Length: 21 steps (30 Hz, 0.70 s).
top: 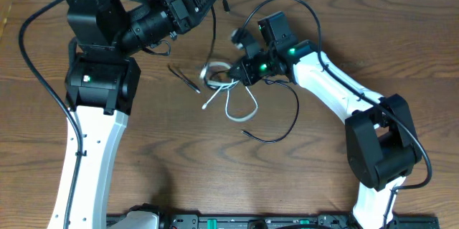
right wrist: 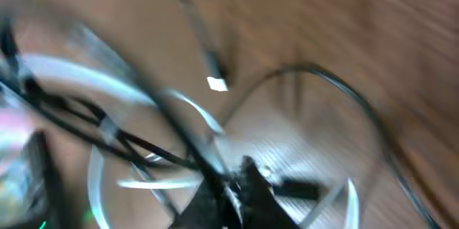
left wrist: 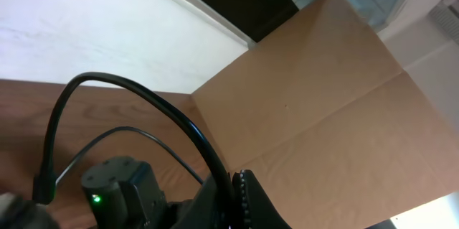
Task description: Untangle cables
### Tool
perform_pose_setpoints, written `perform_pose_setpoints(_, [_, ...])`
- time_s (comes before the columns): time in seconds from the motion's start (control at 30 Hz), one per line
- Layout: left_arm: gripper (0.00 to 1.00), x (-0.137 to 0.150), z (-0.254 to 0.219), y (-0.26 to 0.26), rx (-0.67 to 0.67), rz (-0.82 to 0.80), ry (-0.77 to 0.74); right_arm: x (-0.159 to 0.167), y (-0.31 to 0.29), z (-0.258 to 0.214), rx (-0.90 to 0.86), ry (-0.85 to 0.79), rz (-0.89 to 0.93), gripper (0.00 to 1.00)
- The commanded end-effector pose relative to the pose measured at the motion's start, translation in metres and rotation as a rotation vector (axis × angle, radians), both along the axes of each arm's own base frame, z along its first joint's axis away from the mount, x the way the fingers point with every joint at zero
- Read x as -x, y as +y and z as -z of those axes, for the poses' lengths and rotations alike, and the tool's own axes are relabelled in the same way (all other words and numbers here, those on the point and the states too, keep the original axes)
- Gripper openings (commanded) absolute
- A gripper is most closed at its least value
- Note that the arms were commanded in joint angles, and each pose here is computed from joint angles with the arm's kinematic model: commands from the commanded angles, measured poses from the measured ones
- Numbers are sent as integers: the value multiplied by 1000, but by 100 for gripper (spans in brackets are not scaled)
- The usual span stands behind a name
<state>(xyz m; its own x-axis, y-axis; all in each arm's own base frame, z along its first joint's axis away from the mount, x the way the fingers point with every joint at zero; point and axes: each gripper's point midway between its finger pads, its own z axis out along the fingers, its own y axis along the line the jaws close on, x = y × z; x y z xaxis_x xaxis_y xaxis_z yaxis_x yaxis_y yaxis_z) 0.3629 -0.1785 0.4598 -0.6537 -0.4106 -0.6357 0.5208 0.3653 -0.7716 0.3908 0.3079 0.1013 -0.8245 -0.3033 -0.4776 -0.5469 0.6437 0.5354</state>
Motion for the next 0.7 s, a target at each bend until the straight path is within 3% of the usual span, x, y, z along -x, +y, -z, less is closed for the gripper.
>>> perform_pose_setpoints(0.0, [7, 8, -25, 4, 11, -8, -80, -46, -77, 21, 217, 54, 437, 1])
perform_pose_setpoints(0.13, [8, 1, -33, 17, 15, -59, -118, -43, -164, 44, 458, 153, 731, 1])
perform_pose_setpoints(0.33, [7, -20, -33, 57, 8, -208, -122, -14, -254, 56, 682, 287, 871, 1])
perform_pose_setpoints(0.67, [7, -37, -31, 145, -5, -421, -114, -2, -308, 59, 625, 426, 918, 1])
